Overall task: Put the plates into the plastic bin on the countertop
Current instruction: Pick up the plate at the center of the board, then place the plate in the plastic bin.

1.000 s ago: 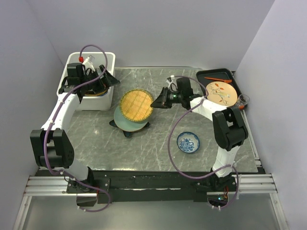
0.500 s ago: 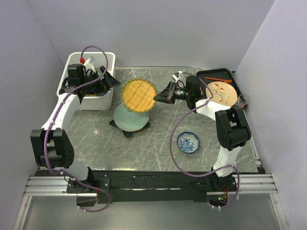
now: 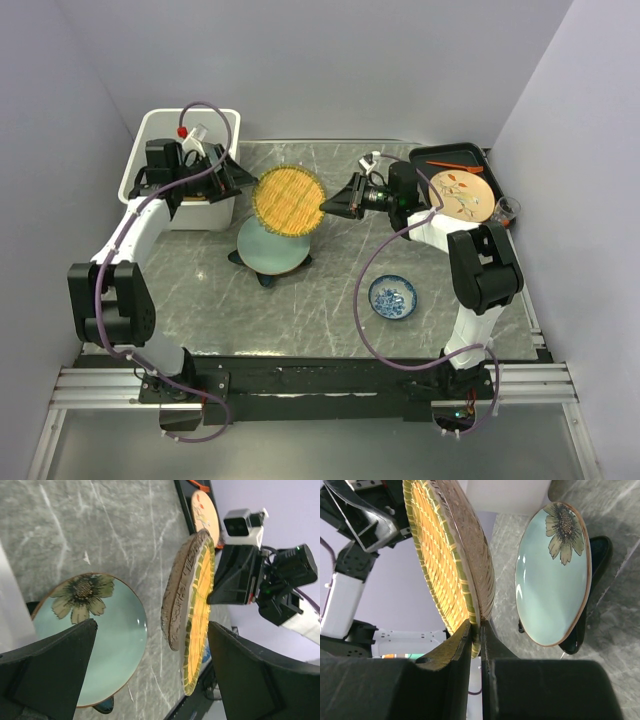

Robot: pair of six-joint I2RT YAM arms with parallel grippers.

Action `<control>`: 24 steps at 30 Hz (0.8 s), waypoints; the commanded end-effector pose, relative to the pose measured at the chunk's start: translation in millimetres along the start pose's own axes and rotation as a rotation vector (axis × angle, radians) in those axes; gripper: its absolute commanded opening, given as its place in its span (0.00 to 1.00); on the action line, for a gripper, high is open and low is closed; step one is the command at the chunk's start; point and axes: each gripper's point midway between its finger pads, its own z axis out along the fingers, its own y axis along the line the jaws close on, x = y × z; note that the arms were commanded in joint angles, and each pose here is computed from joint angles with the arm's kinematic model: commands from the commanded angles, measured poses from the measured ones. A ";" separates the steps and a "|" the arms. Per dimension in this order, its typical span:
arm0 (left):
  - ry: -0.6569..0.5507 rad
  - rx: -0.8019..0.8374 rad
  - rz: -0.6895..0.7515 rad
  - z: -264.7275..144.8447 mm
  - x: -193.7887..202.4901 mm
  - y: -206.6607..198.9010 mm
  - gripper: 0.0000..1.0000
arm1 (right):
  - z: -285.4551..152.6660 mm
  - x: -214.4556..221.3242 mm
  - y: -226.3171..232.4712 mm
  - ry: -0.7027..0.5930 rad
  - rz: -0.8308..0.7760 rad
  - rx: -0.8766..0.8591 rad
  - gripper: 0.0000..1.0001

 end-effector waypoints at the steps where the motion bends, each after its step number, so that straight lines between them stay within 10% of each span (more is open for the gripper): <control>1: 0.029 0.125 0.037 0.4 5.1 -20.0 0.98 | -3.6 -8.2 41.3 -0.007 -0.108 -0.103 0.10; 18: 0.137 0.211 0.049 36.0 35.3 -42.6 0.91 | 0.0 -4.0 48.6 0.010 -0.109 -0.128 0.10; 24: 0.130 0.220 0.046 40.6 34.2 -43.1 0.74 | 2.0 2.4 48.3 0.030 -0.108 -0.135 0.10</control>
